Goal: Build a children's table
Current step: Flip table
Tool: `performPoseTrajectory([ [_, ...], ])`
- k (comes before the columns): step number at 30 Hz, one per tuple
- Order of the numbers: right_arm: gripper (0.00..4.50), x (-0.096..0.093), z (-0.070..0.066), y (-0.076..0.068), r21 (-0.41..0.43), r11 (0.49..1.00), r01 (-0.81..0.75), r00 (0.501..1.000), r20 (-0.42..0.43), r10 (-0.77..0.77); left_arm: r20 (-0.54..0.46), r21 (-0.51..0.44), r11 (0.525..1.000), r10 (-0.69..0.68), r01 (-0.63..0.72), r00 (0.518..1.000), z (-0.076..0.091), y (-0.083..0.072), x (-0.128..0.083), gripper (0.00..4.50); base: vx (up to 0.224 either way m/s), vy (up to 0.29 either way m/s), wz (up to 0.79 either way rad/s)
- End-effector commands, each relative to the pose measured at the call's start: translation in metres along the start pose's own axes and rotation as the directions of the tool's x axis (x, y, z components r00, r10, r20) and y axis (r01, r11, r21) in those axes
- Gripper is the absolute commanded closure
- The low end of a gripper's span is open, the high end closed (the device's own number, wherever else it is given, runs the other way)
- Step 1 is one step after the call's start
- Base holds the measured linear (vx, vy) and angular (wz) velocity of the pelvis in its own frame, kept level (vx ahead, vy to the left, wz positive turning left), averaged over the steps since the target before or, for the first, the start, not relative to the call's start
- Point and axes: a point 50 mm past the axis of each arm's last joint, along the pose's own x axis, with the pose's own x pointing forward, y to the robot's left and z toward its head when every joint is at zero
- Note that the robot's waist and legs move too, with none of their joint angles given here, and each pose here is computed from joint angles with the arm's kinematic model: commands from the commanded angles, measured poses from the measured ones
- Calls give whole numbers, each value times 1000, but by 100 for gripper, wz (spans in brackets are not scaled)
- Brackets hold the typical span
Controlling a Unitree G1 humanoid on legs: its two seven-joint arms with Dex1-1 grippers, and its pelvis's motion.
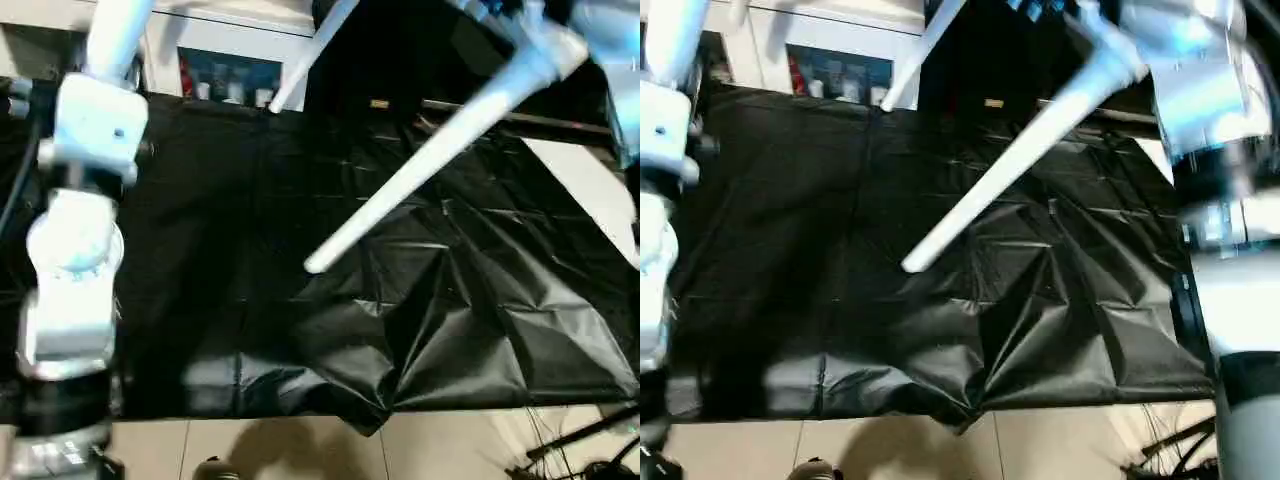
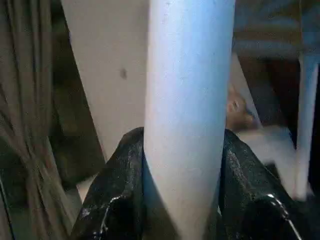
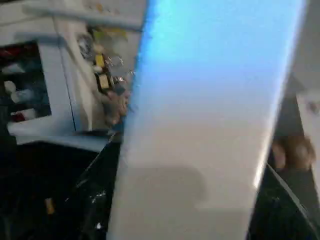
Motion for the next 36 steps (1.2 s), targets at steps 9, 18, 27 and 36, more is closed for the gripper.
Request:
performPoseTrajectory([
  [9, 136, 31, 58, 26, -112, 981, -159, 939, 290, 185, -29, -33, 999, -39, 38, 999, -6, -16, -9, 288, 0, 0, 0],
  [18, 52, 33, 66, 32, -52, 994, -92, 914, 391, 105, -50, -13, 999, -50, 50, 997, -13, -20, -15, 288, 0, 0, 0],
  [27, 44, 18, 75, 51, 25, 1000, 7, 821, 570, -20, -89, 1, 998, -58, 58, 994, -23, -19, -18, 288, 0, 0, 0],
  [36, 44, 1, 68, 93, 212, 972, -99, 766, 640, -61, -132, -20, 996, -84, 82, 988, -34, -21, -20, 288, 0, 0, 0],
])
